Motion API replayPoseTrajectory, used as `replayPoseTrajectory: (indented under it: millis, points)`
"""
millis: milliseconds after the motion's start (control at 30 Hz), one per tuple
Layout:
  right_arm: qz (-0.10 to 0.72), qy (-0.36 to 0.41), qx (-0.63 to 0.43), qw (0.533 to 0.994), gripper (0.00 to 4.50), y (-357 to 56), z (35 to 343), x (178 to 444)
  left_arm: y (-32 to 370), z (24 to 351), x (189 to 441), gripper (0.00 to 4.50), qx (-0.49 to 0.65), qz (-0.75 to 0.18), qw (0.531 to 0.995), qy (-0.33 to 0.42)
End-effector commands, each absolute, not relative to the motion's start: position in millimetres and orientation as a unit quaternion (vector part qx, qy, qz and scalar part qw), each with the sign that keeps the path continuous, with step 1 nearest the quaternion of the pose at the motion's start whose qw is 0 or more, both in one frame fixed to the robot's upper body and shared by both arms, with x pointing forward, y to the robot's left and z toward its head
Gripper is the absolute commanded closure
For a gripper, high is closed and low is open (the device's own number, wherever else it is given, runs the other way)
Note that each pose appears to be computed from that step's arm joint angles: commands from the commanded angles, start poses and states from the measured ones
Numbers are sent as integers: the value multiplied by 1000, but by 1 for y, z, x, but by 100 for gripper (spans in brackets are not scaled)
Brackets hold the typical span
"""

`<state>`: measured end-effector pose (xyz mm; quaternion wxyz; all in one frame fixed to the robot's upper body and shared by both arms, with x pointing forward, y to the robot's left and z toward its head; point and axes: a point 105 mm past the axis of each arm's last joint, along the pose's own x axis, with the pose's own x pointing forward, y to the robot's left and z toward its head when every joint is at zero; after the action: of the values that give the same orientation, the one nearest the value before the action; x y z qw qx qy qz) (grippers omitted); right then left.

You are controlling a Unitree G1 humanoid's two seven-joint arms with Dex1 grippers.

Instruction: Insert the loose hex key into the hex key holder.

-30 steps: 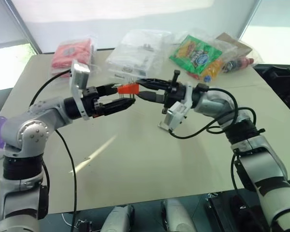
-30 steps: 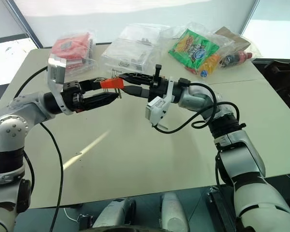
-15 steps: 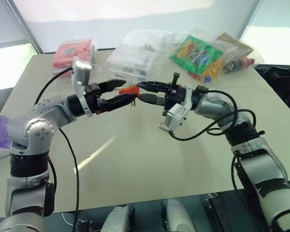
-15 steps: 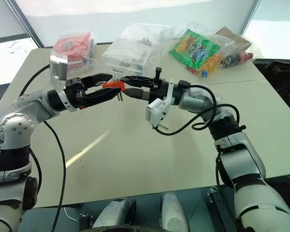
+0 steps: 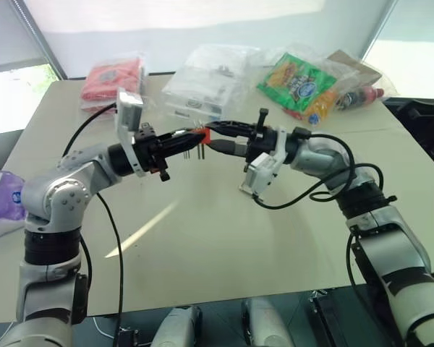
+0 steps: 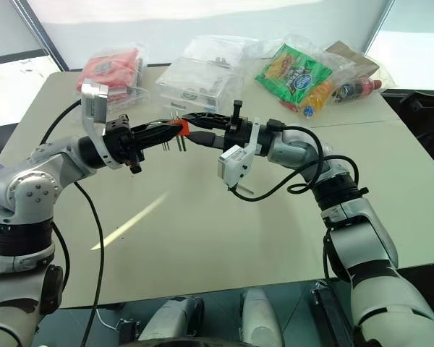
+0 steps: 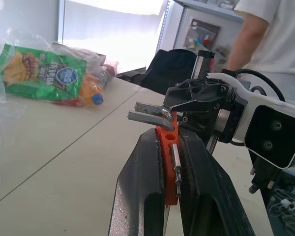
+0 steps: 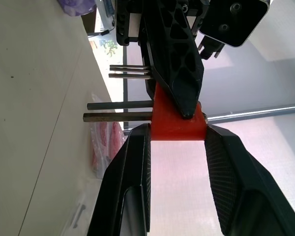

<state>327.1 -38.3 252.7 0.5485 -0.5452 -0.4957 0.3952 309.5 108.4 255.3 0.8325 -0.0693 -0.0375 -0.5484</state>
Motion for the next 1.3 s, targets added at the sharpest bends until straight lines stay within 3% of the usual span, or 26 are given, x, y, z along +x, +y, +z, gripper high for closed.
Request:
replayPoseTrajectory:
  millis: [33, 133, 367, 467, 600, 700, 767, 867, 967, 1300]
  points:
    - [376, -538, -530, 536, 351, -35, 278, 316, 112, 257, 312, 448, -67, -537, 840, -41]
    - [382, -530, -527, 543, 351, -35, 277, 317, 111, 258, 312, 448, -66, -536, 841, -43]
    - [387, -524, -529, 543, 6, -36, 276, 317, 111, 259, 311, 450, -64, -532, 843, -48]
    - [389, -514, -528, 552, 6, -38, 276, 320, 112, 259, 311, 450, -59, -526, 847, -51]
    - [426, -395, -502, 640, 6, -50, 260, 346, 116, 262, 312, 450, -42, -504, 860, -70]
    - [465, -197, -376, 777, 6, -75, 234, 371, 120, 266, 314, 450, -20, -475, 875, -90]
    - [492, -39, -276, 825, 6, -88, 208, 370, 121, 266, 313, 450, -7, -463, 881, -98]
    - [499, 90, -210, 836, 6, -94, 188, 354, 122, 264, 310, 450, -2, -455, 885, -100]
    - [480, 167, -175, 843, 6, -96, 170, 343, 123, 262, 308, 450, 1, -449, 888, -100]
    - [418, 259, -157, 857, 6, -108, 124, 336, 127, 263, 304, 450, -4, -436, 894, -98]
